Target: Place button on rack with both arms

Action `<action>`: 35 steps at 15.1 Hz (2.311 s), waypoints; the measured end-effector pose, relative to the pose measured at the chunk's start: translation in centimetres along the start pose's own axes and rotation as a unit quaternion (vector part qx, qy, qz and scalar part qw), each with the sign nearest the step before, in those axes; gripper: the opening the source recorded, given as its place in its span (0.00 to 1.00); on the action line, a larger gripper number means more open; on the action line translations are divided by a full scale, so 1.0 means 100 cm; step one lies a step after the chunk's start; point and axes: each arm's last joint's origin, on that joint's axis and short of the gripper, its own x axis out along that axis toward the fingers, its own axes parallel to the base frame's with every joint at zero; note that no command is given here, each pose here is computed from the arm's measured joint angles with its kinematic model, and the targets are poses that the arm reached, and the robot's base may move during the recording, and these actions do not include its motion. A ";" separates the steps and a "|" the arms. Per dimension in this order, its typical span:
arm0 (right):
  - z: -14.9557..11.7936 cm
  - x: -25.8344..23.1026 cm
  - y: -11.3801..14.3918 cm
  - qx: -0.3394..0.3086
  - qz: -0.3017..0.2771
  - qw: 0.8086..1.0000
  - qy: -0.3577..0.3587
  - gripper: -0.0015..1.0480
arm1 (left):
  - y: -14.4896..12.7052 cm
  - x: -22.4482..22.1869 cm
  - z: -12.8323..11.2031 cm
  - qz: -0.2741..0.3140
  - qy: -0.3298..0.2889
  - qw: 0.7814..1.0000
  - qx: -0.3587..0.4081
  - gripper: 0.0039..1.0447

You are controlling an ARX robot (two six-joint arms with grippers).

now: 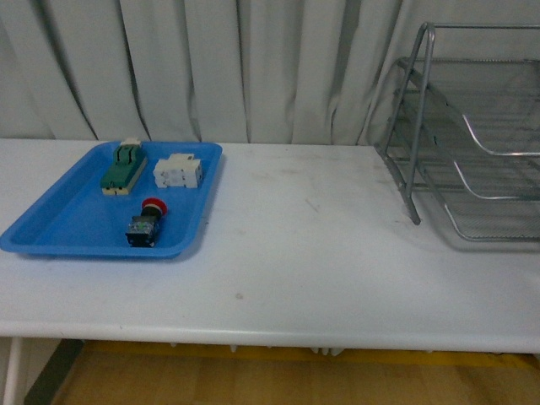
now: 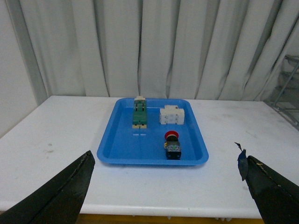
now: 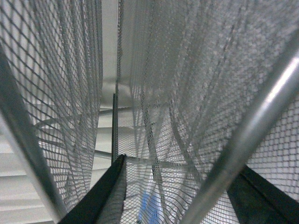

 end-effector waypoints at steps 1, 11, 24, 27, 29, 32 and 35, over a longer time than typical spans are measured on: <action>0.000 0.004 0.001 -0.004 0.001 1.000 0.002 0.49 | 0.000 0.000 0.000 0.000 0.000 1.000 0.000 0.94; -0.007 -0.005 -0.007 0.030 0.020 0.999 0.000 0.03 | 0.000 0.000 0.000 0.000 0.000 1.000 0.000 0.94; -0.028 -0.124 -0.024 0.081 -0.077 0.994 -0.011 0.02 | 0.000 0.000 0.000 0.000 0.000 1.000 0.000 0.94; -0.026 -0.134 -0.026 0.085 -0.092 0.992 -0.025 0.32 | 0.000 0.000 0.000 0.000 0.000 1.000 0.000 0.94; -0.024 -0.141 -0.026 0.099 -0.101 0.989 -0.043 0.57 | 0.000 0.000 0.000 0.000 0.000 1.000 0.000 0.94; -0.025 -0.145 -0.009 0.101 -0.085 0.990 -0.046 0.86 | 0.000 0.000 0.000 0.000 0.000 1.000 0.000 0.94; -0.032 -0.156 0.022 0.081 -0.047 0.995 -0.024 0.94 | 0.000 0.000 0.000 0.000 0.000 1.000 0.000 0.94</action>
